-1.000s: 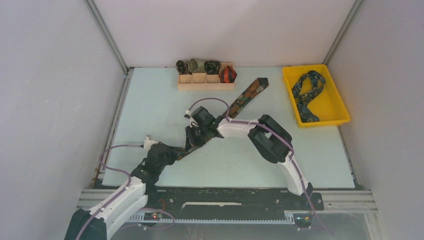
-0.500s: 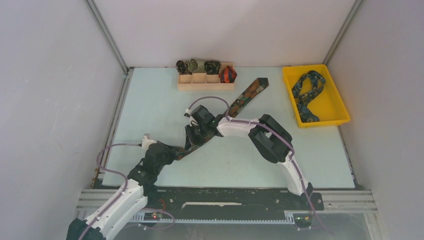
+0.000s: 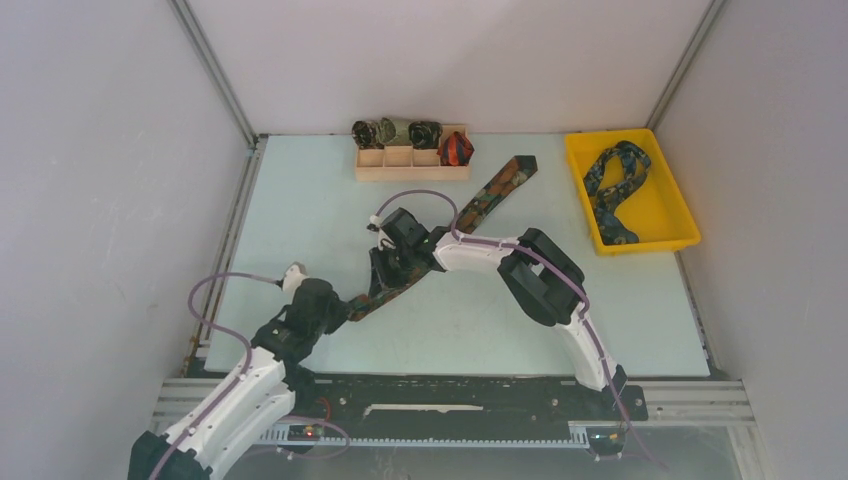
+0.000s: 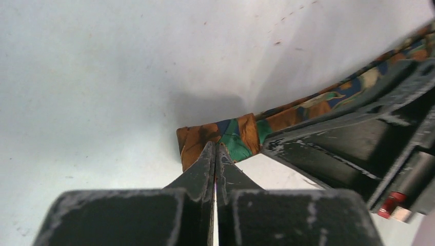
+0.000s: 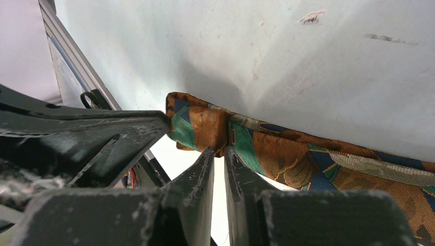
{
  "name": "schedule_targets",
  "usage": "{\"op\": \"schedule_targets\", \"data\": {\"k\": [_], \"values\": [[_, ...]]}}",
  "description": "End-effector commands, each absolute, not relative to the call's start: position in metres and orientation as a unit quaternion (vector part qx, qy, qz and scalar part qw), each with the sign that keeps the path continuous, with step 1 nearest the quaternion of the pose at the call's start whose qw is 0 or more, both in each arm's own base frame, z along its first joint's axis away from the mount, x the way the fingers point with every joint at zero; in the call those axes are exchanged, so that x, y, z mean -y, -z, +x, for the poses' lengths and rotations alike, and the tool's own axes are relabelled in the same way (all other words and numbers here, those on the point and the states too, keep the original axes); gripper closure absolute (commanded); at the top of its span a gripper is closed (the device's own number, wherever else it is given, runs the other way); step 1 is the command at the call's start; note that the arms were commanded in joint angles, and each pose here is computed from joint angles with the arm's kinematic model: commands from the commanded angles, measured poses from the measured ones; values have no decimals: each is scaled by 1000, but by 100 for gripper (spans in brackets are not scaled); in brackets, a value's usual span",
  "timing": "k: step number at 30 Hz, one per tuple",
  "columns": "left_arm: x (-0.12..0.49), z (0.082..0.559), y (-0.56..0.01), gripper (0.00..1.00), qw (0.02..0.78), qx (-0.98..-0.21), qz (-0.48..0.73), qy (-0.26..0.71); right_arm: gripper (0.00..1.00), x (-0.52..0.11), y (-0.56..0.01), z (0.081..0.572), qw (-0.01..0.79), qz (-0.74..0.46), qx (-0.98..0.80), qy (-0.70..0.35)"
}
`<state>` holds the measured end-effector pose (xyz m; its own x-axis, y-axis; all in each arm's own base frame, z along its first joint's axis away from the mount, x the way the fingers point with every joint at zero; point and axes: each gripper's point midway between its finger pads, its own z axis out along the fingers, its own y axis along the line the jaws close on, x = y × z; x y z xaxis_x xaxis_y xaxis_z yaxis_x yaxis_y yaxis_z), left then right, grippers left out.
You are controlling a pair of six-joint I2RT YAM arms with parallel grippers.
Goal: Roll the ties
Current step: Roll the tie at the center of the board.
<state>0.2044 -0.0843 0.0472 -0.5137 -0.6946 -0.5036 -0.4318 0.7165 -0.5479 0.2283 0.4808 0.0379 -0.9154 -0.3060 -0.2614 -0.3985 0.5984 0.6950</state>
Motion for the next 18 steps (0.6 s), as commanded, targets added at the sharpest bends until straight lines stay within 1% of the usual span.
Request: {"op": "schedule_targets", "data": {"k": [1,4,11,18], "values": [[89,203,-37,100,353,-866,-307,174,85,-487,-50,238,78,-204,-887,-408],[90,202,-31,100,346,-870,-305,173,85,-485,-53,238,79,-204,-887,-407],[91,195,-18,100,330,-875,-310,174,85,-490,-85,239,103,-206,-873,-429],[91,191,-12,100,324,-875,-315,175,86,-505,-73,228,81,-216,-871,-433]]}}
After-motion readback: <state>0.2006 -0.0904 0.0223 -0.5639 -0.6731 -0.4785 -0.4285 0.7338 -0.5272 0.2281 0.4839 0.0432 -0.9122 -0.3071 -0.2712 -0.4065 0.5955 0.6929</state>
